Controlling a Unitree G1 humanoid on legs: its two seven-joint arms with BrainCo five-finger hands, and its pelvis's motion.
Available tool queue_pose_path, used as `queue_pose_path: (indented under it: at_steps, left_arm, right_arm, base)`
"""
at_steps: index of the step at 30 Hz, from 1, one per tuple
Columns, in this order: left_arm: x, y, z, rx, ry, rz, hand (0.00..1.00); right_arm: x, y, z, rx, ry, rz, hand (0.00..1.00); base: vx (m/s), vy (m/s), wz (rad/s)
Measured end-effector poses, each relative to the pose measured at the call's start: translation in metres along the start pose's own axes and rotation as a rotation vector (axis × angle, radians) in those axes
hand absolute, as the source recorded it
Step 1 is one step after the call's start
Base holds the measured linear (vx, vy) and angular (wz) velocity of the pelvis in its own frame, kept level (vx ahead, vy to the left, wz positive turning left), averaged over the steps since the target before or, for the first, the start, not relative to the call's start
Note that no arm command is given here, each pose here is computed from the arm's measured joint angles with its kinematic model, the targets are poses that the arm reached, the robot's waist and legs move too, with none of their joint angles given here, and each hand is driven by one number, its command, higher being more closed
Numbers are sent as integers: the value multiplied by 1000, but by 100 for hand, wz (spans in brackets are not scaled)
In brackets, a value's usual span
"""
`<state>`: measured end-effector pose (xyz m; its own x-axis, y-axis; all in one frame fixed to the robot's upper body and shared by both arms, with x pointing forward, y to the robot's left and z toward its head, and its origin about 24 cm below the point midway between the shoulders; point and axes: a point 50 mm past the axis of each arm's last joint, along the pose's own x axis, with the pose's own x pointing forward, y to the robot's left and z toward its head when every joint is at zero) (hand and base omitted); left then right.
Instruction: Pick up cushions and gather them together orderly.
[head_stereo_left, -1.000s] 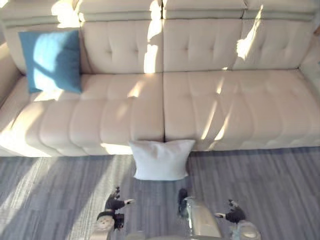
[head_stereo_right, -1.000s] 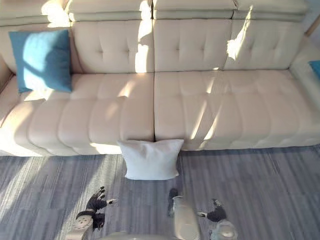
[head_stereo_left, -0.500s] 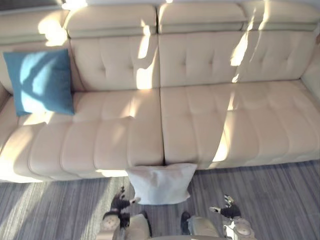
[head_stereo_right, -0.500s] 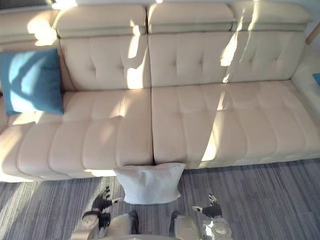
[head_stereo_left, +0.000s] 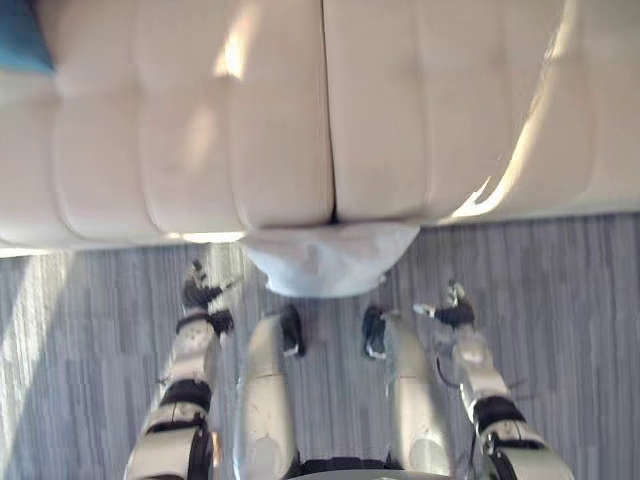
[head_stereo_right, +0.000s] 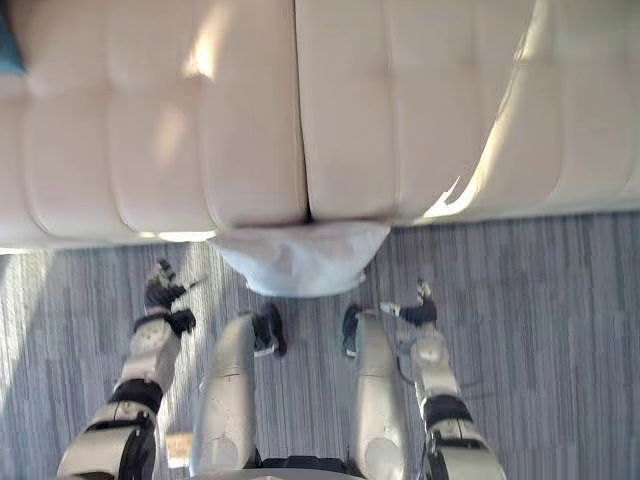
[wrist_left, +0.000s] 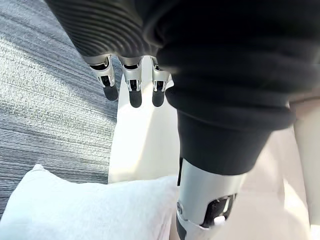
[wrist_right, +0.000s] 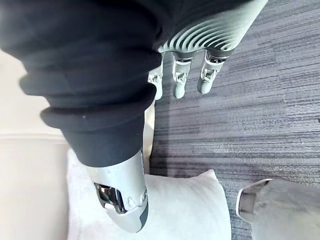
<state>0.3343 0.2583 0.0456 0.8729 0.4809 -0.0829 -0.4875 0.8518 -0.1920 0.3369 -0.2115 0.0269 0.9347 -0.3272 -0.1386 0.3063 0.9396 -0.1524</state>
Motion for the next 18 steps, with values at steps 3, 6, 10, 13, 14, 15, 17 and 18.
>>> queue_pose_path:
  at_steps: [3, 6, 10, 13, 14, 15, 17, 18]
  left_arm:
    - [11, -26, 30, -38, -79, -51, 0]
    - [12, -54, 53, -24, -152, -133, 0]
    - [5, -95, 74, -27, -225, -247, 100]
    - [0, -117, 84, -65, -246, -246, 100]
    - [-1, -118, 86, -71, -248, -230, 100]
    - [0, -117, 87, -70, -251, -214, 100]
    - [-1, -116, 88, -66, -260, -199, 100]
    - [-3, -117, 89, -56, -271, -198, 100]
  right_arm:
    - [18, 8, 54, 56, -134, -5, 0]
    - [23, 31, 108, 86, -276, 44, 0]
    - [12, 66, 158, 118, -425, 126, 100]
    - [3, 83, 172, 205, -443, 139, 100]
    - [2, 84, 173, 220, -443, 128, 100]
    - [2, 84, 174, 229, -444, 126, 100]
    - [0, 84, 178, 236, -463, 132, 100]
    - [-2, 85, 179, 236, -473, 137, 100]
  base:
    - [-211, -72, 6]
    - [-202, -66, 0]
    - [-137, -45, -4]
    - [-53, -25, -1]
    - [0, 0, 0]
    - [0, 0, 0]
    - [0, 0, 0]
    - [0, 0, 0]
